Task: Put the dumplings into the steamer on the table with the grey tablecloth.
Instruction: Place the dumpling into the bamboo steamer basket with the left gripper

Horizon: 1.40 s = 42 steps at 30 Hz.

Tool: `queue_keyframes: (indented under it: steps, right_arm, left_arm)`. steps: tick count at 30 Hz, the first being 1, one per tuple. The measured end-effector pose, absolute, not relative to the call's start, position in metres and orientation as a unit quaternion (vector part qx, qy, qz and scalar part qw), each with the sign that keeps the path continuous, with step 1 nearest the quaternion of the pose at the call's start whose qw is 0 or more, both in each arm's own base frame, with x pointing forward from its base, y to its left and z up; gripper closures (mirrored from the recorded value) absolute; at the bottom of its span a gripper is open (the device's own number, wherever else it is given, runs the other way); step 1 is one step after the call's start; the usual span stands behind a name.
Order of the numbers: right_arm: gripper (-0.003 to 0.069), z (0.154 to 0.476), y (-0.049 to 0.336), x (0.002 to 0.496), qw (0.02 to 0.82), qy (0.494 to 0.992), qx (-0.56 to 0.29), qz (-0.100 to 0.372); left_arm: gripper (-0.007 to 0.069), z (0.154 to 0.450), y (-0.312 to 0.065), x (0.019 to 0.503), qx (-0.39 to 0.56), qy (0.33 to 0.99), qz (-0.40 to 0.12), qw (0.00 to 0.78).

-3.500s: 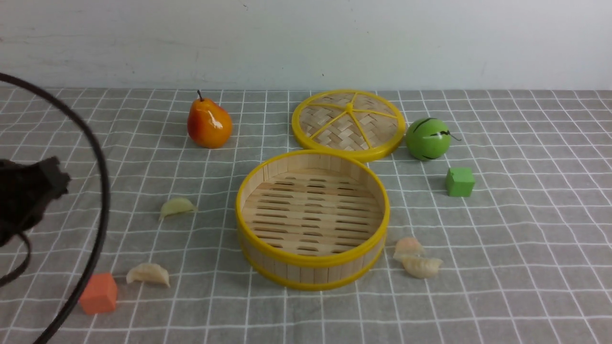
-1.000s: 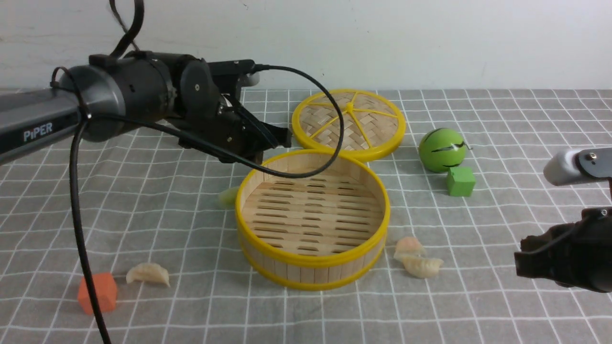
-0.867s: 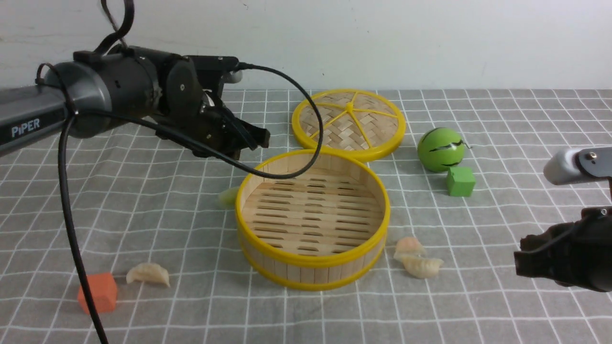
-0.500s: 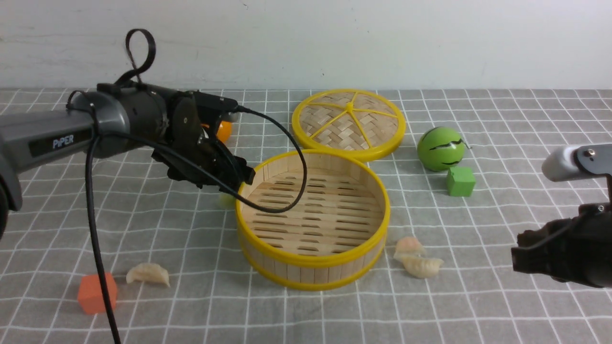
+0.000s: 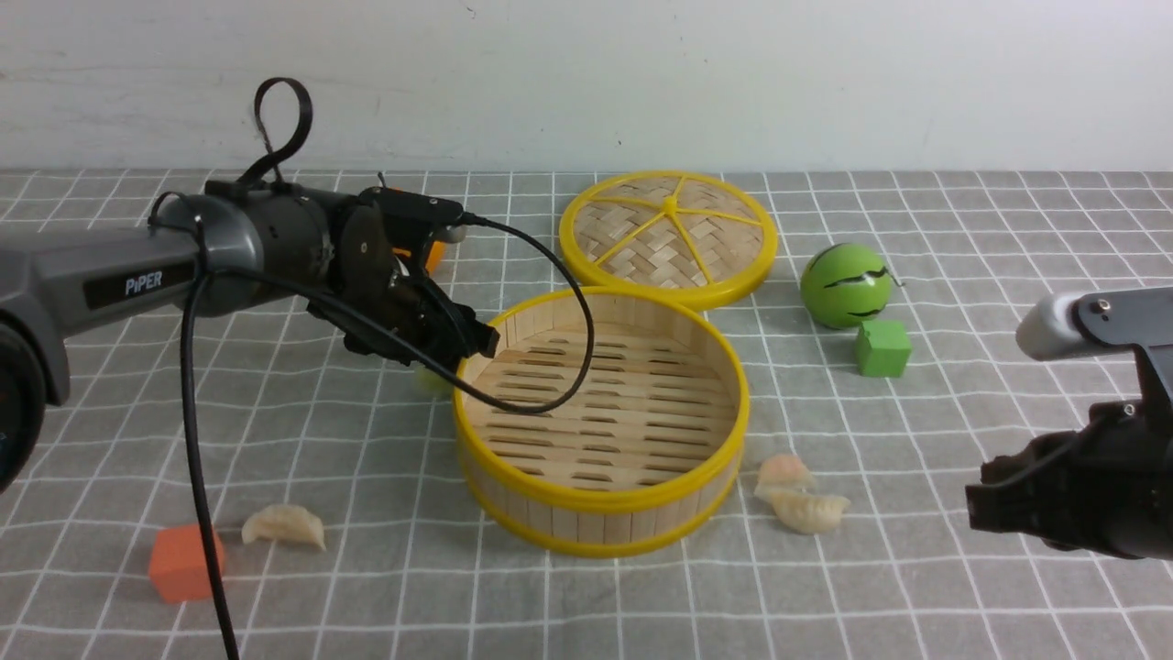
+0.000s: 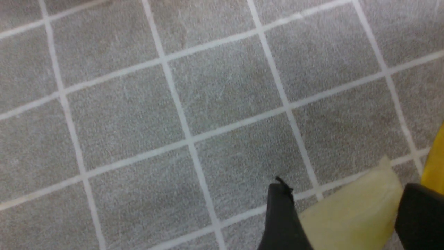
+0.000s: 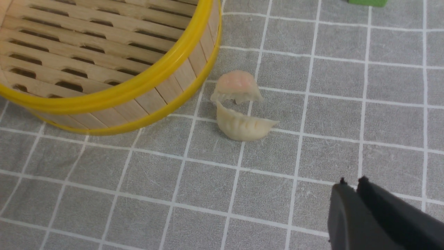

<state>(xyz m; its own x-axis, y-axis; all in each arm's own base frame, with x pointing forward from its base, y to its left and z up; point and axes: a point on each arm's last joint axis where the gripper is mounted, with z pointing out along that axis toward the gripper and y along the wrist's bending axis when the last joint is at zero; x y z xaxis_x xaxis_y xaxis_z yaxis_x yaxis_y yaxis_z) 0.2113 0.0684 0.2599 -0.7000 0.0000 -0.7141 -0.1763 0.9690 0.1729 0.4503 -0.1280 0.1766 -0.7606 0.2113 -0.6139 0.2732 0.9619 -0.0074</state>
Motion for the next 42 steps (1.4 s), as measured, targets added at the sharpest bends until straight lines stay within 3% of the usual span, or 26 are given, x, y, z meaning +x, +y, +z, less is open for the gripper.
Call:
queue_keyframes:
  steps: [9,14,18,26,34,42]
  right_arm:
    - [0.0618,0.260,0.069,0.211,0.383,0.915,-0.044,0.119]
    - [0.0616,0.260,0.069,0.211,0.383,0.915,-0.043,0.120]
    - [0.0616,0.260,0.069,0.211,0.383,0.915,-0.043,0.121]
    - [0.0613,0.260,0.069,0.211,0.382,0.915,-0.042,0.121]
    - [0.0612,0.260,0.069,0.211,0.381,0.916,-0.042,0.121]
    - [0.0612,0.260,0.069,0.211,0.383,0.915,-0.041,0.122]
  left_arm:
    - [0.0221,0.171,-0.129,0.452,0.127,0.938,-0.051,0.318]
    - [0.0326,0.167,-0.129,0.454,0.149,0.934,-0.043,0.321]
    - [0.0455,0.165,-0.130,0.455,0.155,0.932,-0.043,0.325]
    - [0.0473,0.176,-0.128,0.447,0.125,0.945,-0.051,0.299]
    - [0.0485,0.229,-0.125,0.436,0.059,0.937,-0.081,0.335]
    - [0.0485,0.262,-0.153,0.418,0.013,0.922,-0.171,0.347]
